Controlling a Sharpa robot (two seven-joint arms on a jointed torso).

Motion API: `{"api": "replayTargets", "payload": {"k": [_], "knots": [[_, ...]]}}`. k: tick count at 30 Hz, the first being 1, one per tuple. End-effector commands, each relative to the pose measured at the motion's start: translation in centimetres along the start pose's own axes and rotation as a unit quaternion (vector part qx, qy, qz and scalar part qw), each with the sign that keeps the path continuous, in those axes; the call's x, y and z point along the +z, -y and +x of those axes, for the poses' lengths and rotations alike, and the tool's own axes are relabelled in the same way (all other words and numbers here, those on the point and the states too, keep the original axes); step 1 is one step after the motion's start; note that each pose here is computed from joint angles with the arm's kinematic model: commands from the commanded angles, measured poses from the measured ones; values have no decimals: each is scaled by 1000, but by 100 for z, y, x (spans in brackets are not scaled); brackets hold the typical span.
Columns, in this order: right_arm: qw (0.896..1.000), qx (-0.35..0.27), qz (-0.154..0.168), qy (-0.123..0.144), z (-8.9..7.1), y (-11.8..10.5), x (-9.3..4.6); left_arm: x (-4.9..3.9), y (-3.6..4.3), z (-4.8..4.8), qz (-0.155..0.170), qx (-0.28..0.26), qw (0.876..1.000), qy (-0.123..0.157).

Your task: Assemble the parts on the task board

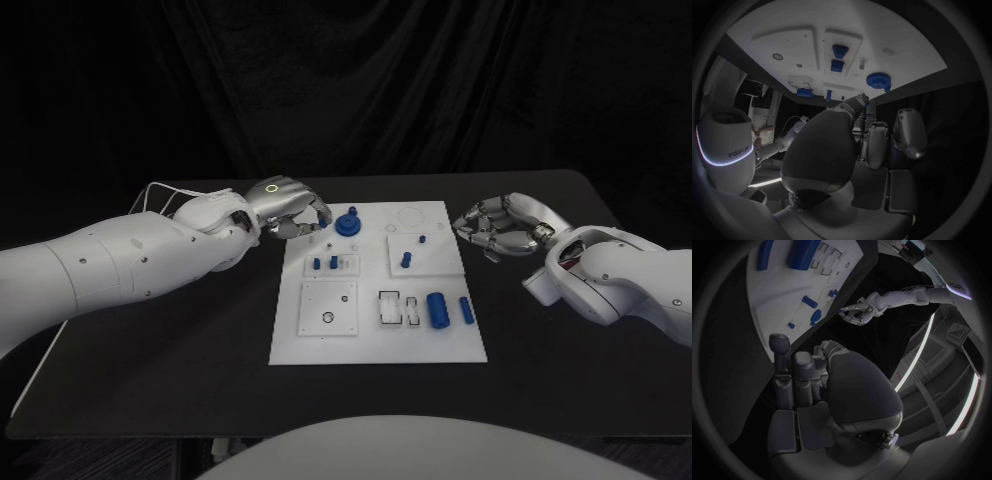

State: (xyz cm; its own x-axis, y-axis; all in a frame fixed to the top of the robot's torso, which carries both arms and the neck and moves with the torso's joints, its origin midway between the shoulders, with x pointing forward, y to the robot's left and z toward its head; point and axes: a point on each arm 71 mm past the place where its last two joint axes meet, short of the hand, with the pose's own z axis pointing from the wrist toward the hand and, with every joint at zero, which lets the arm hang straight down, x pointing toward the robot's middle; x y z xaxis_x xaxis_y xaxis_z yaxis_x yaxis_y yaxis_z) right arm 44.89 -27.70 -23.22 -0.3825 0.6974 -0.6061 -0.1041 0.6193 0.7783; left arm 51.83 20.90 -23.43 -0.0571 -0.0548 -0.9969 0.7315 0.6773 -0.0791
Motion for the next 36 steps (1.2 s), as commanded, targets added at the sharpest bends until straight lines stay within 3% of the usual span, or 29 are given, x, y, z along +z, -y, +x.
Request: {"api": "replayTargets", "payload": {"k": [1,10,23,36], "knots": [[1000,-1,9,-7,13,19,-5,-18,-45,-34,-20,-20,999,16],[1000,-1,10,-11,22,24,7,-4,-83,64,-32,-31,999,-5],[1000,-1,9,-10,27,21,9,110,-36,284,-36,-44,998,-37],[1000,-1,8,-11,31,19,14,190,8,368,-35,-49,997,-50]]}}
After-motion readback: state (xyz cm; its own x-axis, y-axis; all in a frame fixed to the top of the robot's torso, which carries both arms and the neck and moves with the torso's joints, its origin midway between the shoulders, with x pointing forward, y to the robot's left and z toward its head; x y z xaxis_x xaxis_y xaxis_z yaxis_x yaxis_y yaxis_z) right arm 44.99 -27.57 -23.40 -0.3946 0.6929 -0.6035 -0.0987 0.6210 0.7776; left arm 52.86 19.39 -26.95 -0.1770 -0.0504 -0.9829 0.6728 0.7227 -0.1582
